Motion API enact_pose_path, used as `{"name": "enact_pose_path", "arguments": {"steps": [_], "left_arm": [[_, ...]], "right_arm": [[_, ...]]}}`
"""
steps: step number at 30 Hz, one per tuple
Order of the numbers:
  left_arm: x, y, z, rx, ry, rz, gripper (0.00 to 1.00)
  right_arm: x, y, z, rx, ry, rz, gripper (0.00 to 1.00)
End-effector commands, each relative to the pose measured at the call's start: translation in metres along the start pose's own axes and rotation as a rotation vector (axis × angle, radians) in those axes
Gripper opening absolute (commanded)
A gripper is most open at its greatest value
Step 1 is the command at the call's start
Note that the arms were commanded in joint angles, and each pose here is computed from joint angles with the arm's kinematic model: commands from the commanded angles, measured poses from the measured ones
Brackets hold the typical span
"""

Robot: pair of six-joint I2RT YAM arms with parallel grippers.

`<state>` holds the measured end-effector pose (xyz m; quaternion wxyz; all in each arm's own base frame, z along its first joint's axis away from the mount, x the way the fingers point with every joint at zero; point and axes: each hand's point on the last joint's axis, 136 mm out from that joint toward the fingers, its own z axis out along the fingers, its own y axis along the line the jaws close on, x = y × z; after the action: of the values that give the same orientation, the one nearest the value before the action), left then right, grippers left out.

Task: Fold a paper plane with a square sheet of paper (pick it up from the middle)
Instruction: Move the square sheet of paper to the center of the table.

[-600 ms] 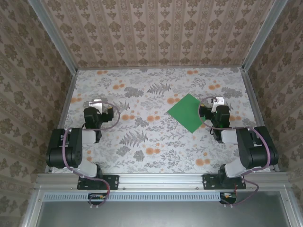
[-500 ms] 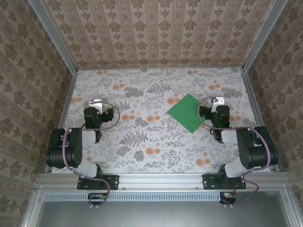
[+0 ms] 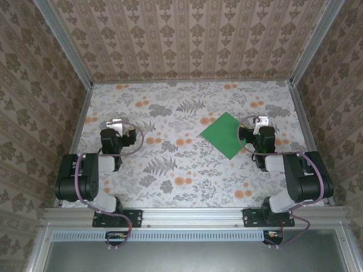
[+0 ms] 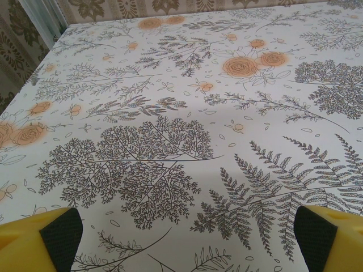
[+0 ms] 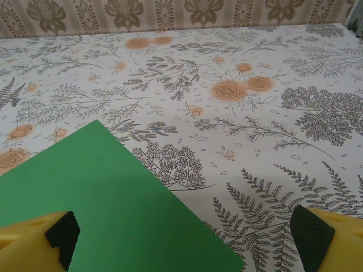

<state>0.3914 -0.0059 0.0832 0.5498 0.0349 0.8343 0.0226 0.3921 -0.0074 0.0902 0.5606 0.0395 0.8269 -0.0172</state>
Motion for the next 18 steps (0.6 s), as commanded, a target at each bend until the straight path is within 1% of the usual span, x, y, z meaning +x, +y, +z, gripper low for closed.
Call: {"name": "enact_pose_path", "arguments": {"steps": [1, 9, 12, 16, 18], "left_arm": [[-0.013, 0.002, 0.004, 0.004, -0.038, 0.015, 1.00], [-0.014, 0.001, 0.003, 0.008, -0.042, 0.017, 1.00], [-0.018, -0.001, 0.000, 0.017, -0.050, 0.026, 1.00], [-0.033, 0.010, -0.012, -0.037, -0.056, -0.002, 1.00], [-0.040, 0.017, -0.018, -0.077, -0.028, -0.027, 1.00]], "right_arm": [[-0.011, -0.001, 0.005, 0.005, -0.031, -0.007, 1.00], [-0.010, -0.001, 0.003, 0.004, -0.034, -0.007, 1.00], [-0.015, -0.002, 0.000, 0.012, -0.042, -0.002, 1.00], [-0.045, -0.013, -0.019, 0.073, -0.044, 0.019, 1.00], [-0.062, -0.021, -0.030, 0.122, -0.031, 0.070, 1.00]]}}
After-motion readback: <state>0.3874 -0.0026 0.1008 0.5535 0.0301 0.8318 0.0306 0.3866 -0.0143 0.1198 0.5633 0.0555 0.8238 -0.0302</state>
